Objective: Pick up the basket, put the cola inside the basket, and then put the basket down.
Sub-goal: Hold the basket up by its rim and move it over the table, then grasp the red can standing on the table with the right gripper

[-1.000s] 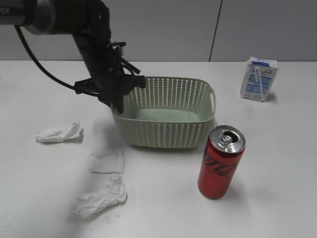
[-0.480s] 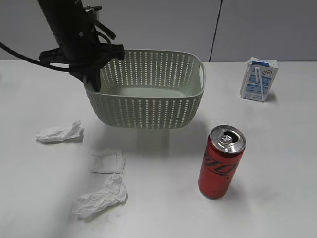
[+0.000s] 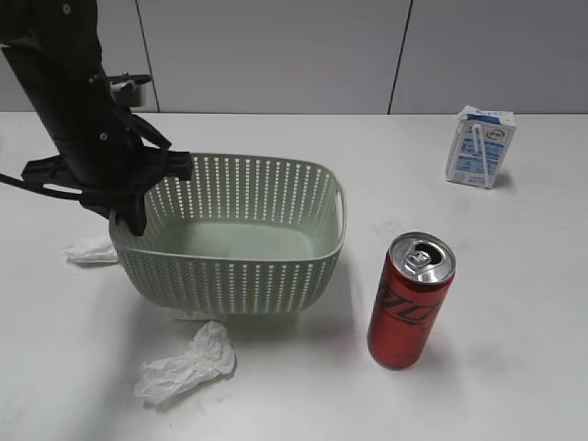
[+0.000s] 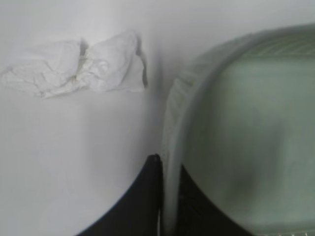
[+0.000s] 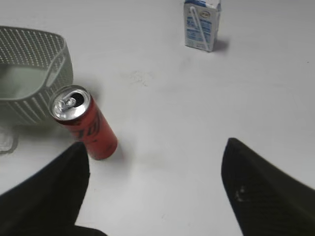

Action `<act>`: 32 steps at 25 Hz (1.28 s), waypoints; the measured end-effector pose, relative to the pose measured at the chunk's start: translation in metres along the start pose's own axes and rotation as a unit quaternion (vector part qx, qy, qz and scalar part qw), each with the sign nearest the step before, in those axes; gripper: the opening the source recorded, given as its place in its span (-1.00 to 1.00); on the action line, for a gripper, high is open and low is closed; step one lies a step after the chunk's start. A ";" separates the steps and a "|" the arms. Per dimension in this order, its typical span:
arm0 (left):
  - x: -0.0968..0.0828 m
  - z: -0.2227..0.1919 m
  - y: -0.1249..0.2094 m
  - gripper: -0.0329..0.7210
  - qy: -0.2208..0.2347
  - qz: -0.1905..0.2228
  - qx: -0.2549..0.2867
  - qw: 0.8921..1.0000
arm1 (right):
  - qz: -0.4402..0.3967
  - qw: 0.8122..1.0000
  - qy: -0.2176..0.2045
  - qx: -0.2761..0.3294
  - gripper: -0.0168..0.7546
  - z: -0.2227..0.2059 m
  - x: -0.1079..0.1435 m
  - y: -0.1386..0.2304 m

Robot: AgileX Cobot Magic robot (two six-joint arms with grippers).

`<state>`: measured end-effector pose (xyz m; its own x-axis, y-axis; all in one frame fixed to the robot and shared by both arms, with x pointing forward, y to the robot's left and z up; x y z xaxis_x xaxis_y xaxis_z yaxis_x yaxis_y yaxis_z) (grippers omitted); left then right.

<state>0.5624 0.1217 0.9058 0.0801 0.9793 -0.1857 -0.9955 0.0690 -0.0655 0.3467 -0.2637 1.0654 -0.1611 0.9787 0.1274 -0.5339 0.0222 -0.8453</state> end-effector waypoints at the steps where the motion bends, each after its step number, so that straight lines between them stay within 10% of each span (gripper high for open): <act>1: 0.001 -0.003 0.002 -0.92 -0.001 -0.003 0.002 1.000 | -0.004 1.000 -0.008 0.012 0.70 -0.004 0.002 -0.008; 10: -0.012 -0.004 -0.002 -0.92 0.044 -0.024 -0.014 0.999 | 0.020 0.985 -0.117 0.125 0.79 -0.054 0.041 -0.039; 32: 0.005 -0.002 -0.012 -0.92 0.049 0.003 -0.023 0.998 | 0.034 0.919 -0.039 0.390 0.79 -0.215 0.106 0.023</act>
<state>0.5750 0.1255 0.9038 0.0804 0.9560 -0.2822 -0.9927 0.0513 -0.1090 0.4964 -0.1156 0.9480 -0.2589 0.9542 0.1500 -0.9484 -0.2216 -0.2268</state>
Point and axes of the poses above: a point on each arm's last joint axis where the gripper is mounted, z pointing back along that axis away from the gripper, x along the wrist's bending axis when the last joint is at zero, y = z × x, the point moved 8 cm from there along -z, pointing out along that axis toward the gripper, and after that the axes turned 1 degree about -z, right-handed, at the moved point
